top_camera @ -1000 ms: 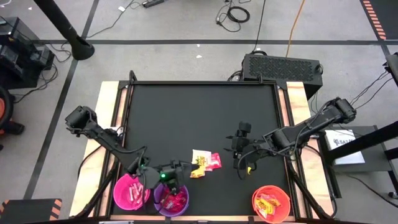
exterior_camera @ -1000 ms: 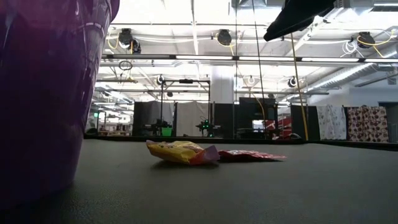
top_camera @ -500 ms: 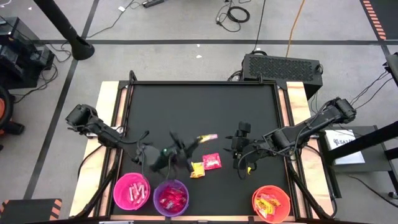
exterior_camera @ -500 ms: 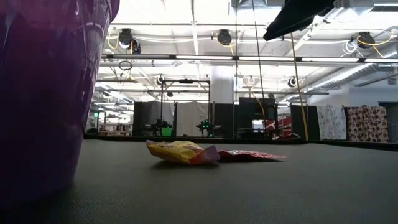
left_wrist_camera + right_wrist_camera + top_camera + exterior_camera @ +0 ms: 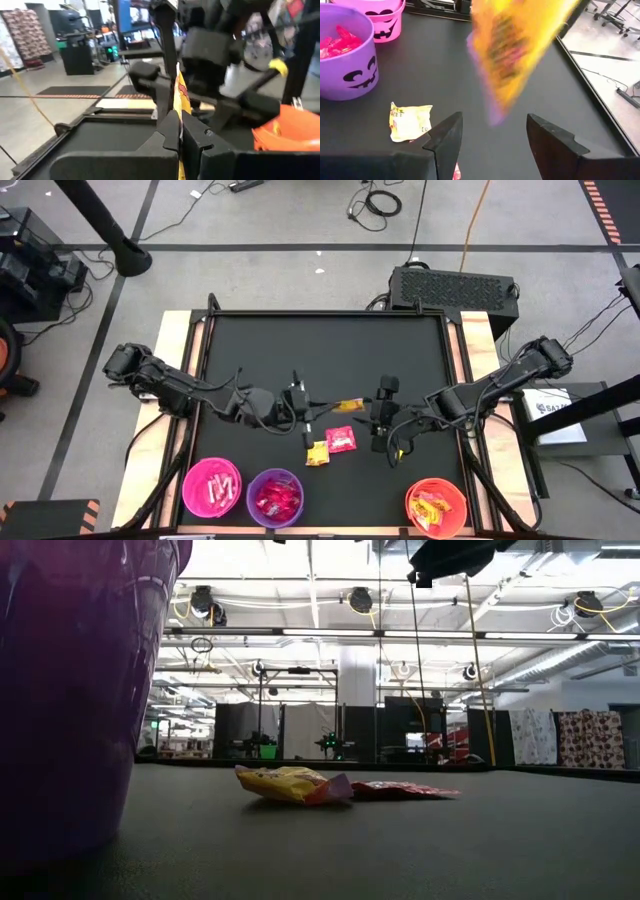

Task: Sort candy by brand, put in halloween buckets
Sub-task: Put the yellow candy into the orange bucket

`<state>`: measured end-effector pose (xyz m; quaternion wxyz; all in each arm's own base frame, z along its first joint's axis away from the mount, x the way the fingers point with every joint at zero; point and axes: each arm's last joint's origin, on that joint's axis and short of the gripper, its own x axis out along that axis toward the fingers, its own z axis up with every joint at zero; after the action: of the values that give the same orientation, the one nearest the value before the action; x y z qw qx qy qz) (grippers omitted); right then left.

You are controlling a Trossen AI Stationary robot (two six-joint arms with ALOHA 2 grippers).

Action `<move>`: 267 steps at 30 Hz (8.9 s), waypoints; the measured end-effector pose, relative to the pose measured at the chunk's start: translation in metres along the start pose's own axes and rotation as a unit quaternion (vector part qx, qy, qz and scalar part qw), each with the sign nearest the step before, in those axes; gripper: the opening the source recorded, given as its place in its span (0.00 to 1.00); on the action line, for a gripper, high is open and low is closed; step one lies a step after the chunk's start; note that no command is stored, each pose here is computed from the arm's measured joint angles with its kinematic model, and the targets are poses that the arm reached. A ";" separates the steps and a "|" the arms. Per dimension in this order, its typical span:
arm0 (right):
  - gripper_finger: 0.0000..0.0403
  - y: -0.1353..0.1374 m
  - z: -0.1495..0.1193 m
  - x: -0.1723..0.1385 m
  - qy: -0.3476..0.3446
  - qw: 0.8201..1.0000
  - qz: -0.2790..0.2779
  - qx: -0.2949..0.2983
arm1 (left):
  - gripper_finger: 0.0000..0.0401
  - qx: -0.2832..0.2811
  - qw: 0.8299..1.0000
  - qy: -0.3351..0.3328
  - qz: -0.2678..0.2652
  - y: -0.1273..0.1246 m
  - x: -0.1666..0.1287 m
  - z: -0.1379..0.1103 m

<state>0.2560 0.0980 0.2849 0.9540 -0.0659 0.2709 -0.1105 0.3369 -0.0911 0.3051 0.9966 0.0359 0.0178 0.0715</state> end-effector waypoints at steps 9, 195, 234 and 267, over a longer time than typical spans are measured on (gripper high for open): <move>0.53 0.004 0.011 -0.024 -0.056 0.997 0.036 0.024 | 0.00 0.112 0.993 0.042 -0.018 -0.002 -0.001 -0.009; 0.00 0.082 -0.023 0.091 0.072 0.981 0.160 -0.083 | 0.57 0.127 0.960 0.248 -0.039 0.008 -0.049 -0.020; 0.00 0.024 0.024 0.020 -0.006 0.997 0.036 -0.071 | 0.57 0.051 0.980 0.184 -0.059 0.000 -0.017 -0.028; 0.00 0.022 0.024 0.020 -0.008 0.997 0.016 -0.071 | 0.17 0.072 0.975 0.201 -0.064 0.011 0.000 -0.044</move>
<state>0.2890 0.1163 0.2912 0.9506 -0.1306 0.2713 -0.0755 0.3337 -0.0769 0.2620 0.9700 0.0909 0.2253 0.0123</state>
